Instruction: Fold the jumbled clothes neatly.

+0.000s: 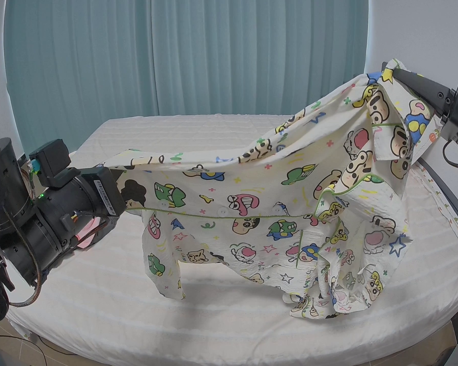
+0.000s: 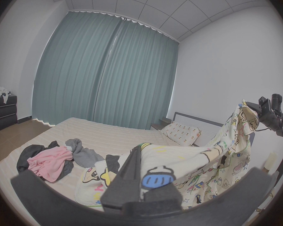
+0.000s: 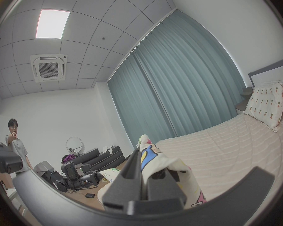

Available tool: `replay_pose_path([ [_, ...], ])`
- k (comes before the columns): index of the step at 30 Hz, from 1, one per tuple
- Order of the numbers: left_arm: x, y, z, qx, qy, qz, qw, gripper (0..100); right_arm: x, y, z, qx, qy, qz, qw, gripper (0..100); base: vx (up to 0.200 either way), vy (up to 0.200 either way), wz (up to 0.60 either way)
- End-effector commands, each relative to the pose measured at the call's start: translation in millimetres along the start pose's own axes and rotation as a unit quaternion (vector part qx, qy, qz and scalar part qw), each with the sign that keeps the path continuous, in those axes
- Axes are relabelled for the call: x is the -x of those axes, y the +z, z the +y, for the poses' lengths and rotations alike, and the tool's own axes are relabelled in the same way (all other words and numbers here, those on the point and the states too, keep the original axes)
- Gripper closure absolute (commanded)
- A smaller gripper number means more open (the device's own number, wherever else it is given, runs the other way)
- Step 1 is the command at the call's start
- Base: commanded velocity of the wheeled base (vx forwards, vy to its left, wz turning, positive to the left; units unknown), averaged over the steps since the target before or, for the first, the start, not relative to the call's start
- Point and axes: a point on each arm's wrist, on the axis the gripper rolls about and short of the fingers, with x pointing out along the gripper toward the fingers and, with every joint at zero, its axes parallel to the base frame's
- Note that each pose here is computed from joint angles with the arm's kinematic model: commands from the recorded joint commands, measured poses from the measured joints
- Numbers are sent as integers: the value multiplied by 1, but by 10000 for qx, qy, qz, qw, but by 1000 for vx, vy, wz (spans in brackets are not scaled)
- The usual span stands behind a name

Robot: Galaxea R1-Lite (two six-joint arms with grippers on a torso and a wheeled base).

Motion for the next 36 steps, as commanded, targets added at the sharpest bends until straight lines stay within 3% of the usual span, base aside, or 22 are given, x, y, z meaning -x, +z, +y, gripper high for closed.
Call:
replay_pose_path([
  [1,0,0,0,-1,0,7,10000,100,1,-3,-2,-9,-30,37,10000,100,0,-200,0],
  [11,0,-1,-3,5,-58,28,10000,100,5,0,-3,9,-87,-36,10000,100,0,-200,0],
  [27,3,-5,-5,5,-160,27,9999,100,11,4,0,-253,91,-49,9996,100,0,0,0],
  [36,6,-5,-5,0,-177,23,9998,100,16,2,1,-256,115,-28,9996,100,-200,0,0],
])
